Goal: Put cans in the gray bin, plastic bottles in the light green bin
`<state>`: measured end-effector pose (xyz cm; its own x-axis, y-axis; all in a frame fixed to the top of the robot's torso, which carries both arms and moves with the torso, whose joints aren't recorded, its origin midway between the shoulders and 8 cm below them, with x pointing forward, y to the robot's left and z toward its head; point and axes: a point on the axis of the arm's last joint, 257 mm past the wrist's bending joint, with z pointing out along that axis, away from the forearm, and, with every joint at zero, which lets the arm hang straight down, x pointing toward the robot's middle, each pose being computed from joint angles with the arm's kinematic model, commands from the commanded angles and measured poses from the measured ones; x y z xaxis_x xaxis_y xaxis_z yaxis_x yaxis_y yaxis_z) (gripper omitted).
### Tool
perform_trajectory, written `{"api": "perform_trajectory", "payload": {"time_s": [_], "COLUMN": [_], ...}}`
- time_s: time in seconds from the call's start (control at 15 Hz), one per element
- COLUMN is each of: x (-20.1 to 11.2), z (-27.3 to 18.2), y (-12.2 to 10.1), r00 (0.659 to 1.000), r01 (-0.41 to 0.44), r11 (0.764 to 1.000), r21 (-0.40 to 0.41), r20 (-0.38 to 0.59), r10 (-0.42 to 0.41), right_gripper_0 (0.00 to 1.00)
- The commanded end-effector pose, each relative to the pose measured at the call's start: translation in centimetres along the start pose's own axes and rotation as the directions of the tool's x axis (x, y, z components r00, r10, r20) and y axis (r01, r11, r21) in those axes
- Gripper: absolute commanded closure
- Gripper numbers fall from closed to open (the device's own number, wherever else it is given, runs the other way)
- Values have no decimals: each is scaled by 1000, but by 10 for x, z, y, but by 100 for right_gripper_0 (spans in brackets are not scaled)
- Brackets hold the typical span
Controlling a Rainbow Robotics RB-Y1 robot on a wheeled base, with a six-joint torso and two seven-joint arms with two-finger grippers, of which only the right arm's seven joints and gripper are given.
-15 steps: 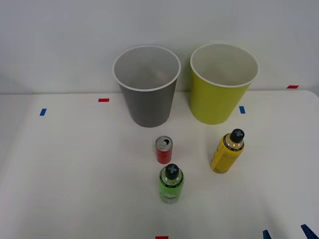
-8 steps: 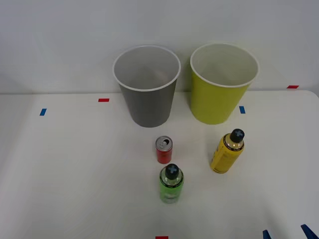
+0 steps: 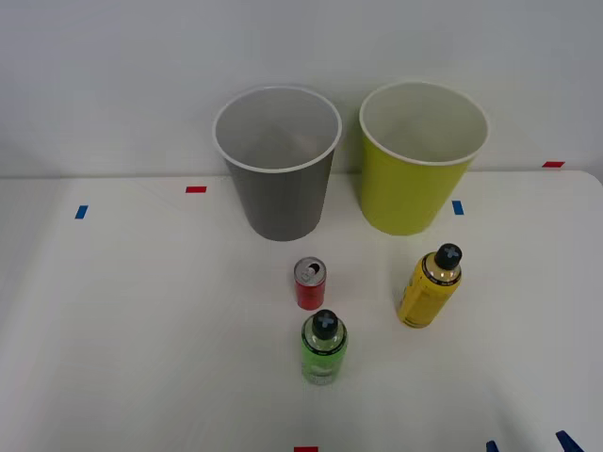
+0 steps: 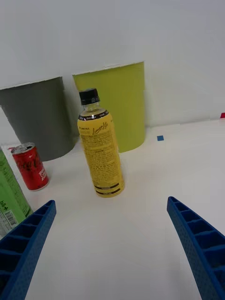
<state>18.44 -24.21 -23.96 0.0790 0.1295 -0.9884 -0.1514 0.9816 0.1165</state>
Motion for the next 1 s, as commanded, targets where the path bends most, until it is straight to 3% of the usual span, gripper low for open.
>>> {"api": "perform_trajectory", "payload": {"time_s": [0.07,0.2,0.6,1.0], "x": [-2,-2,-2,14], "z": [-3,-4,10,59], "y": [3,2,6,6], "r00": [998,995,994,997], "r01": [42,82,72,65], "r11": [998,995,994,996], "r21": [38,62,83,63], "r20": [39,46,71,48], "r10": [-44,-85,-78,-68], "right_gripper_0": [18,18,18,18]}}
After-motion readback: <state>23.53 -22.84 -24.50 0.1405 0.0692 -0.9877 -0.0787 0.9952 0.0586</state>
